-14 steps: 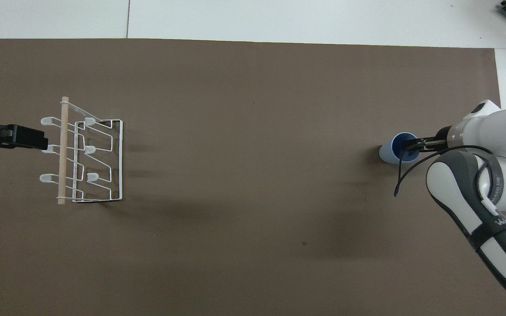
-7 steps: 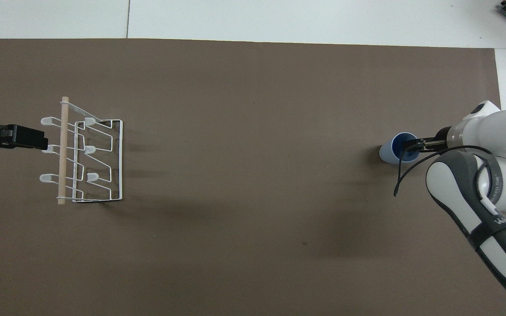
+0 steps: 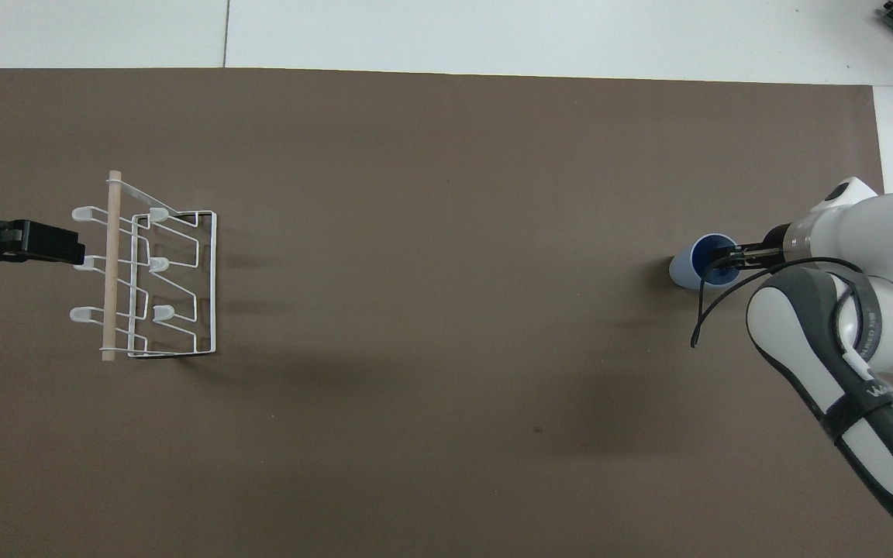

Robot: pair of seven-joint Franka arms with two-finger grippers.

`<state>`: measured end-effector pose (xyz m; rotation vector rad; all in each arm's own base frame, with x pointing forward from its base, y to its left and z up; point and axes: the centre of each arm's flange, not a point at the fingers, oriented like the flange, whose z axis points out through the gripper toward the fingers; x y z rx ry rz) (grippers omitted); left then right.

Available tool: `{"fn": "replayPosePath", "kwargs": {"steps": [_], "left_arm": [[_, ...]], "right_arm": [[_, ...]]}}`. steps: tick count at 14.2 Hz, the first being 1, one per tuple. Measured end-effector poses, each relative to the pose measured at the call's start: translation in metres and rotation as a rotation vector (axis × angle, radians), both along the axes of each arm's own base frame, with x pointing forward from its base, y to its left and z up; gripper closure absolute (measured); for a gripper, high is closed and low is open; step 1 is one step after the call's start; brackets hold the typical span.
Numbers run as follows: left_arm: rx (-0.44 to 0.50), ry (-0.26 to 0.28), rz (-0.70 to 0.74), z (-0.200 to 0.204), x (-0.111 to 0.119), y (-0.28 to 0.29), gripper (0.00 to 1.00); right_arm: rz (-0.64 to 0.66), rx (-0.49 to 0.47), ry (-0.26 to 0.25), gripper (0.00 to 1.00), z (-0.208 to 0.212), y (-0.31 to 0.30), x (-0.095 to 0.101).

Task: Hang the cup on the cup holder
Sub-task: 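Close the right gripper on the rim of the blue cup, then lift the blue cup and tip it sideways with the right gripper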

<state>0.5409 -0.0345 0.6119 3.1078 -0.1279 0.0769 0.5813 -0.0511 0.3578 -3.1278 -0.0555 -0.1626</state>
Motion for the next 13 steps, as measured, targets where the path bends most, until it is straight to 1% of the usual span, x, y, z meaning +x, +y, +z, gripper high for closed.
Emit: {"fn": "replayPosePath", "kwargs": {"steps": [1, 2, 4, 10, 13], "left_arm": [[0.0, 0.0, 0.0, 0.0, 0.0, 0.0, 0.0], [0.0, 0.0, 0.0, 0.0, 0.0, 0.0, 0.0], [0.0, 0.0, 0.0, 0.0, 0.0, 0.0, 0.0], [0.0, 0.0, 0.0, 0.0, 0.0, 0.0, 0.0], [0.0, 0.0, 0.0, 0.0, 0.0, 0.0, 0.0]], "right_arm": [[0.0, 0.0, 0.001, 0.63, 0.0, 0.0, 0.0], [0.001, 0.0, 0.001, 0.72, 0.0, 0.001, 0.0], [0.007, 0.0, 0.001, 0.95, 0.0, 0.004, 0.0], [0.008, 0.0, -0.001, 0.95, 0.001, 0.005, 0.001], [0.013, -0.001, -0.01, 0.95, 0.016, 0.007, 0.008]]}}
